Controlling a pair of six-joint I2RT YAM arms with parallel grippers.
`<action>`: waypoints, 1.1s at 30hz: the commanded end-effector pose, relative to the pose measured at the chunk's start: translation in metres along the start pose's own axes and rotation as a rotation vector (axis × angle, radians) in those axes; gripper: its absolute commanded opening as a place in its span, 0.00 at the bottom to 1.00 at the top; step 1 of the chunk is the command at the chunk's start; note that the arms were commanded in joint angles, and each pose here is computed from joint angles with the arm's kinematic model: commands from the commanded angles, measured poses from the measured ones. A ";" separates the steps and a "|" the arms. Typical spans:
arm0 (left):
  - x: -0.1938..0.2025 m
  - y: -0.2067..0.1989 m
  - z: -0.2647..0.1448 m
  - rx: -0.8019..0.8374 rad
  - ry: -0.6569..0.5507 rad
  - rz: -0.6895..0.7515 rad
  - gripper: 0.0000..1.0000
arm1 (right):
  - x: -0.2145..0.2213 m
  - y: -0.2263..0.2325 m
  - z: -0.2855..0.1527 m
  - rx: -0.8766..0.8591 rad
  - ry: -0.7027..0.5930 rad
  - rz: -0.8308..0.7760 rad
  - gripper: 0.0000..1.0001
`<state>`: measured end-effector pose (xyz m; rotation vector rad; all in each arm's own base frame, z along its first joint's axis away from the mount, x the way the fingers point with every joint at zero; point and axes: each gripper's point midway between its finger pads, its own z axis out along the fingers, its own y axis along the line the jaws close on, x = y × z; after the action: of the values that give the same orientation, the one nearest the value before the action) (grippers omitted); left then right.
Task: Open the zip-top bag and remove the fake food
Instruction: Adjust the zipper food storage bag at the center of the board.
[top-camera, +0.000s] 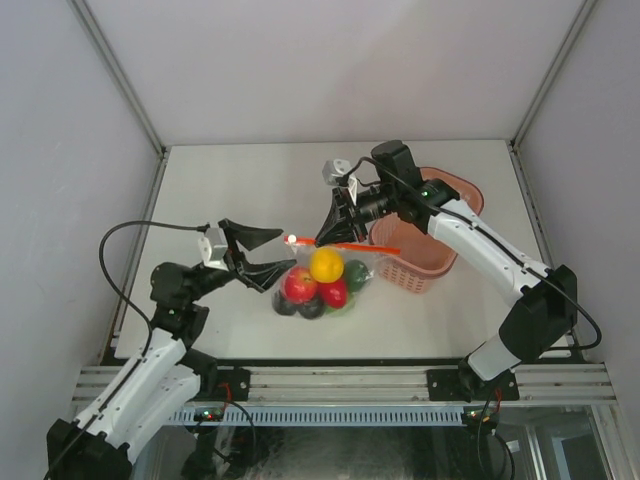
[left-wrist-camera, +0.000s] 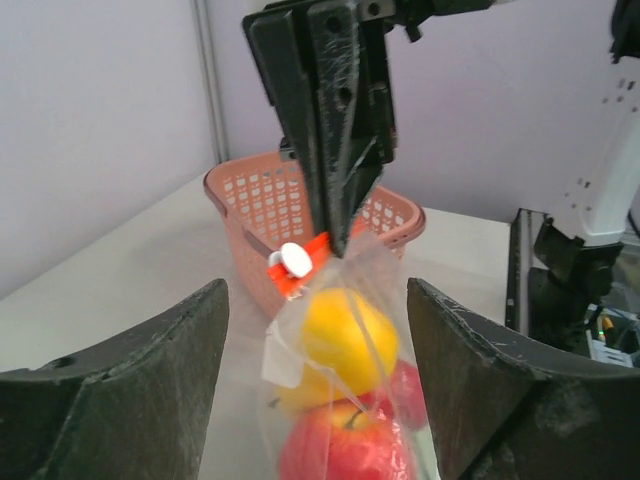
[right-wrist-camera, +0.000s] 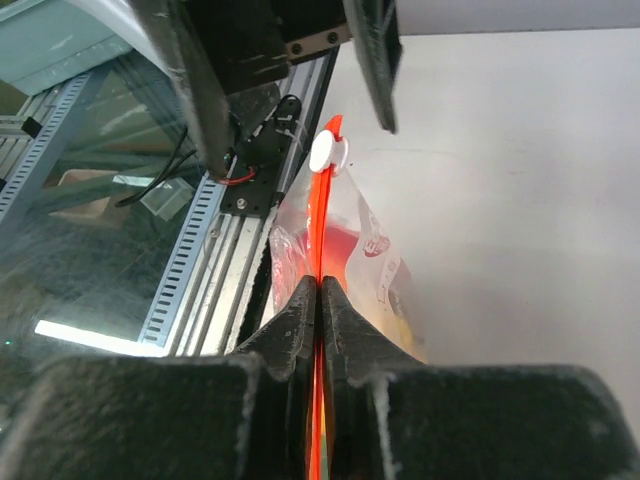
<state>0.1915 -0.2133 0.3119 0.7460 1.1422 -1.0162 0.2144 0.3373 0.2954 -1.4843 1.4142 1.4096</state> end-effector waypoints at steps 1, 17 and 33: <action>0.002 0.017 0.005 -0.048 -0.033 0.074 0.74 | -0.020 0.022 -0.004 -0.057 -0.041 -0.103 0.00; 0.041 0.000 0.024 0.084 -0.047 -0.116 0.69 | -0.017 0.026 -0.001 -0.064 -0.031 -0.113 0.00; 0.054 0.005 0.028 0.056 0.015 -0.056 0.00 | -0.029 0.025 -0.008 -0.052 -0.062 -0.074 0.54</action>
<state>0.2092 -0.2514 0.2643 0.7388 1.1775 -1.1990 0.2097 0.3330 0.2953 -1.4987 1.3991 1.4394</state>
